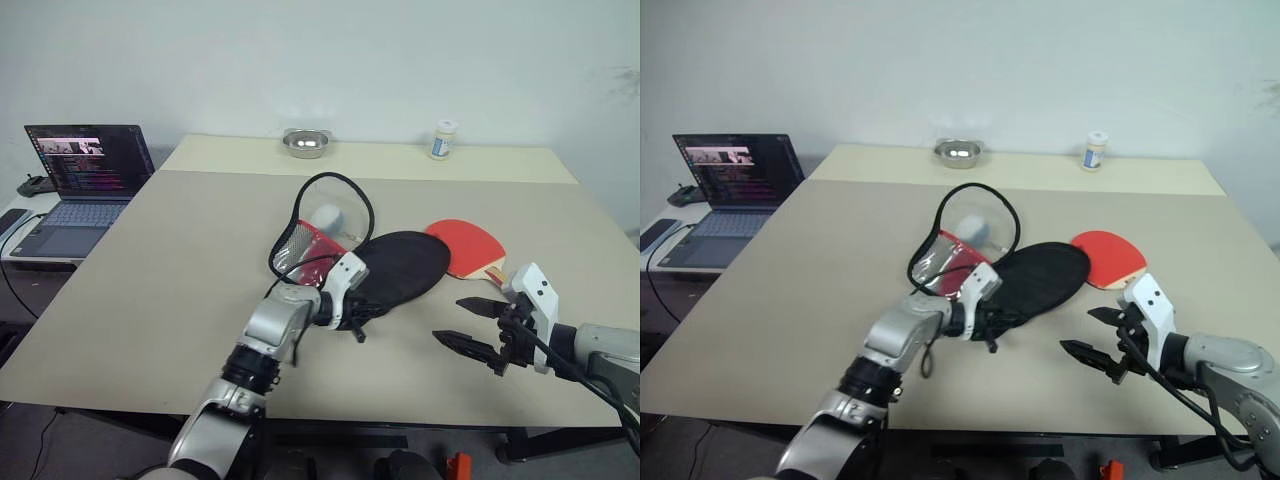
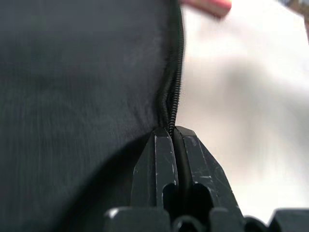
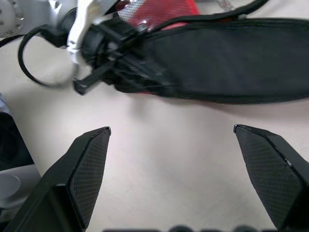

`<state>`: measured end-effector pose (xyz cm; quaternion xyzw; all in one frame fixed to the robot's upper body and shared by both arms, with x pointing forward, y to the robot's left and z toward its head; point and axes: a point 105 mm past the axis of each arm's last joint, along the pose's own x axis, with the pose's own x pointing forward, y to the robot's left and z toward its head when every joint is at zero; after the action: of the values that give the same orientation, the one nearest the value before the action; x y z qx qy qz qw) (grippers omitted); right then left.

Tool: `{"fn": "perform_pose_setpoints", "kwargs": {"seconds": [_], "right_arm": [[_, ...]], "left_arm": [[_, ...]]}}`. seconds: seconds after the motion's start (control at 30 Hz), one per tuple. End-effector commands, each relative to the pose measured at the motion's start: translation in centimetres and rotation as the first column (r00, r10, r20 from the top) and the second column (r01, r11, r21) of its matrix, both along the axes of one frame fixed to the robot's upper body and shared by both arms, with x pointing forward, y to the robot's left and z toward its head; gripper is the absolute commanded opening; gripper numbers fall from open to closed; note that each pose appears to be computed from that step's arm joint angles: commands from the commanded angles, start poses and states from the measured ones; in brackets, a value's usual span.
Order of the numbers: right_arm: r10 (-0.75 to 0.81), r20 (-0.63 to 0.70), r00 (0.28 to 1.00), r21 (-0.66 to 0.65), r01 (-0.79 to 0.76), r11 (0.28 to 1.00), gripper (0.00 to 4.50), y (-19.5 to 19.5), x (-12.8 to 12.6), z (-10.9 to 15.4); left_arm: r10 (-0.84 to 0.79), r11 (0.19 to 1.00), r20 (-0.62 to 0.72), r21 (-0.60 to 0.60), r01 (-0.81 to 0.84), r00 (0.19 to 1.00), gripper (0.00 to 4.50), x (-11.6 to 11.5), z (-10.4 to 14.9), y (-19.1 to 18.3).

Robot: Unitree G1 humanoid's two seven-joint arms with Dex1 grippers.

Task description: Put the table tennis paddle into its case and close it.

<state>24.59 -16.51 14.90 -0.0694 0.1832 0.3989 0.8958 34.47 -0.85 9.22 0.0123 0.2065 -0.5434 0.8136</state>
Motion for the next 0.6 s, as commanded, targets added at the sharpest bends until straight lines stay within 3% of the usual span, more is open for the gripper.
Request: {"fn": "perform_pose_setpoints", "kwargs": {"seconds": [0.03,0.13,0.23,0.57,0.6], "right_arm": [[0.015,0.048,0.999,-0.016,-0.014,1.0,4.5,0.0,-0.2,0.7],[0.0,0.054,0.999,-0.014,0.001,1.0,4.5,-0.1,0.0,0.7],[-0.02,0.054,0.998,-0.007,0.021,1.0,4.5,-0.2,0.2,0.6],[-0.088,0.066,0.994,0.048,0.085,0.995,4.5,0.0,2.2,1.0],[-0.119,0.065,0.991,0.055,0.116,0.992,4.5,0.0,2.9,0.9]], "left_arm": [[0.031,0.998,0.051,-0.048,-0.028,0.998,0.02,0.8,1.5,-2.4],[0.012,0.998,0.055,-0.062,-0.009,0.998,0.02,0.5,1.6,-3.2],[-0.015,0.997,0.052,-0.076,0.019,0.999,0.75,0.0,1.6,-3.0],[-0.004,0.996,0.089,-0.092,0.012,0.996,4.4,0.0,1.9,-0.9],[-0.004,0.995,0.081,-0.103,0.012,0.997,4.49,-0.1,2.1,-0.2]]}}
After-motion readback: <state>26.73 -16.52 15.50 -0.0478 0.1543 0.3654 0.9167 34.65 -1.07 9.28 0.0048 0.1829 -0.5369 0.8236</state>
